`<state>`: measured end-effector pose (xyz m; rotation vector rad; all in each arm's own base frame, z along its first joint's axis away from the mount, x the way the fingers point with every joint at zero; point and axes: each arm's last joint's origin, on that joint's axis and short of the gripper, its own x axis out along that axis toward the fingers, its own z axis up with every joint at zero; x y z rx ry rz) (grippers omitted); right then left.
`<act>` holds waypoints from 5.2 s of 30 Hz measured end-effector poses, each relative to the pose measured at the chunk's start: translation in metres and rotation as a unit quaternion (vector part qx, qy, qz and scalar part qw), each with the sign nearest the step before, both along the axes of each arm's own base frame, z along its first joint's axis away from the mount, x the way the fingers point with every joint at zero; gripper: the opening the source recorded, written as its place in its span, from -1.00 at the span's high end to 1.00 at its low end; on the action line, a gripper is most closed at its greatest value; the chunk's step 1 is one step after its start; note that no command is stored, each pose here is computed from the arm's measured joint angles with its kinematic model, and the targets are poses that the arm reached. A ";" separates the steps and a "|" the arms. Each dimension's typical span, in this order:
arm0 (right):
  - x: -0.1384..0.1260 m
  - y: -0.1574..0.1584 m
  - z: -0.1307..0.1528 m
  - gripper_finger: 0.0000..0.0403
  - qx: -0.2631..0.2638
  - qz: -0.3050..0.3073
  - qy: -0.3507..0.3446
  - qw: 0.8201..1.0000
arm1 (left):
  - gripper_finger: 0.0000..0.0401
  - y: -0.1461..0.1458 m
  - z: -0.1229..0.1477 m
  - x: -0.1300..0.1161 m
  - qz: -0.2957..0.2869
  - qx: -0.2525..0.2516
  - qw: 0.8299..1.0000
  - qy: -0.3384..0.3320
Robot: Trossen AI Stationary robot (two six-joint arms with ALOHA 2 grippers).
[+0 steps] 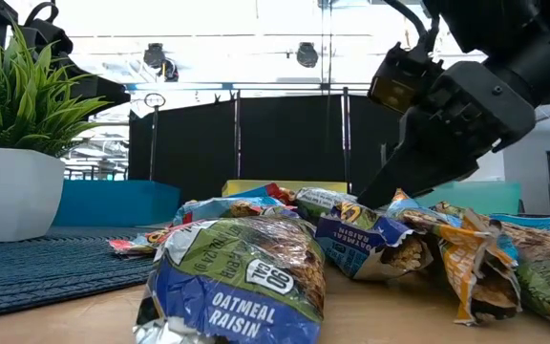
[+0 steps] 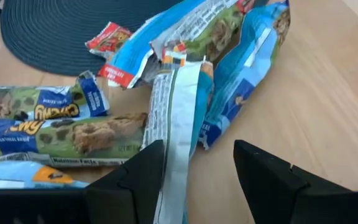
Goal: Pick and place Granola Bars by type
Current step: Put the yellow granola bar into the blue bin
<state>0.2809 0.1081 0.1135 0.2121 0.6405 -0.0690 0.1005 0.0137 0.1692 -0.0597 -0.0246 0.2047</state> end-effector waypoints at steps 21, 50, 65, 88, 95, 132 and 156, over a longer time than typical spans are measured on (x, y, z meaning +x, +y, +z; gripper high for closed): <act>-0.004 0.002 -0.004 0.32 0.009 -0.008 0.026 1.000 | 0.44 0.000 0.000 0.000 0.000 0.000 1.000 0.000; -0.025 -0.001 0.068 1.00 -0.069 0.076 -0.057 0.993 | 0.44 0.000 0.000 0.000 0.000 0.000 1.000 0.000; -0.048 -0.027 0.068 1.00 -0.180 0.078 -0.044 0.980 | 0.44 0.000 0.000 0.000 0.000 0.000 1.000 0.000; -0.053 -0.130 0.087 1.00 -0.215 0.071 -0.337 0.914 | 0.44 0.000 0.013 -0.001 0.003 -0.018 0.997 -0.073; -0.051 -0.159 0.094 1.00 -0.211 0.054 -0.365 0.905 | 0.44 0.005 0.018 0.000 0.081 -0.081 0.987 -0.115; 0.013 -0.184 0.093 1.00 -0.196 0.071 -0.349 0.914 | -0.29 0.015 0.083 0.197 0.019 0.065 0.998 -0.017; 0.013 -0.184 0.093 1.00 -0.195 0.072 -0.349 0.914 | 0.92 0.014 0.082 0.197 -0.006 0.062 0.998 -0.012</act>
